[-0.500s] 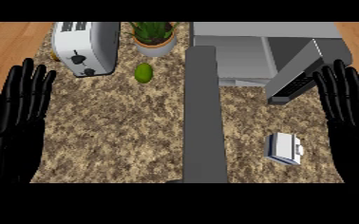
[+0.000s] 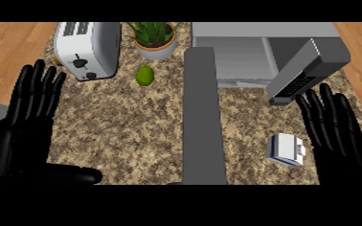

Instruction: Pick up the milk, place it into the microwave and close the microwave

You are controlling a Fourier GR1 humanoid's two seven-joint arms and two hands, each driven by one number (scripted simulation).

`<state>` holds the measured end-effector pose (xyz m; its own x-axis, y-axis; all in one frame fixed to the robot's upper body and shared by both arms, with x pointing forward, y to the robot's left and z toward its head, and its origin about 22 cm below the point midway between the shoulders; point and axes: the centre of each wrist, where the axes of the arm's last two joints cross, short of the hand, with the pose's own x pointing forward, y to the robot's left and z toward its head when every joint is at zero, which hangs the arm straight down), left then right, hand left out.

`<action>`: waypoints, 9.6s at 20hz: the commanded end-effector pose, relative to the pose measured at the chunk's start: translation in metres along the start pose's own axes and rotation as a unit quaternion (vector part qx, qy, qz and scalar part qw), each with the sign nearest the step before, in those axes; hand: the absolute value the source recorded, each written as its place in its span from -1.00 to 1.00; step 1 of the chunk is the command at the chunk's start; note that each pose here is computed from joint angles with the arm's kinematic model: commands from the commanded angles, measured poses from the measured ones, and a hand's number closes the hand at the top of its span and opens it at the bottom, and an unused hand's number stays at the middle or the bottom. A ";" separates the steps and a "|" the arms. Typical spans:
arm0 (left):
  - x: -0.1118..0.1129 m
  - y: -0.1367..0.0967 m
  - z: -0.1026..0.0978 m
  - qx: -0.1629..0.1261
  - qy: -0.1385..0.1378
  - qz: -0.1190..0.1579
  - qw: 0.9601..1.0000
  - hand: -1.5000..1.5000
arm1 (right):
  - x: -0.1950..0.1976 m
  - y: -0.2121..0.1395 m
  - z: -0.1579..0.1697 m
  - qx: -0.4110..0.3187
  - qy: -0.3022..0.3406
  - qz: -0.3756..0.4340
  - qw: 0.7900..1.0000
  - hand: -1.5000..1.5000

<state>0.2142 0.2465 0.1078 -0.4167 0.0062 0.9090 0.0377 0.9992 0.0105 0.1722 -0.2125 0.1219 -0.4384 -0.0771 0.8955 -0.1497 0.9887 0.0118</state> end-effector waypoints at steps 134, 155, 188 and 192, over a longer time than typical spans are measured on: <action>-0.003 0.092 0.097 0.013 0.031 0.059 0.998 -1.00 | -0.187 -0.007 -0.132 -0.057 0.055 0.122 0.989 1.00; -0.011 0.078 0.071 -0.045 0.025 0.079 0.996 -1.00 | -0.185 -0.046 -0.209 -0.080 0.035 0.238 0.967 1.00; -0.020 0.050 0.029 -0.108 0.012 0.045 0.993 -1.00 | -0.178 -0.040 -0.222 -0.170 0.080 0.304 0.934 -1.00; -0.024 0.052 0.027 -0.109 0.019 0.038 0.993 -1.00 | -0.185 -0.041 -0.214 -0.176 0.100 0.294 0.934 -1.00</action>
<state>0.1964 0.2993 0.0767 -0.3729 0.0799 0.9244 0.2617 0.9649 0.0222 0.4511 -0.2168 0.0572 -0.1758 0.5160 0.8384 0.4009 0.8154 -0.4177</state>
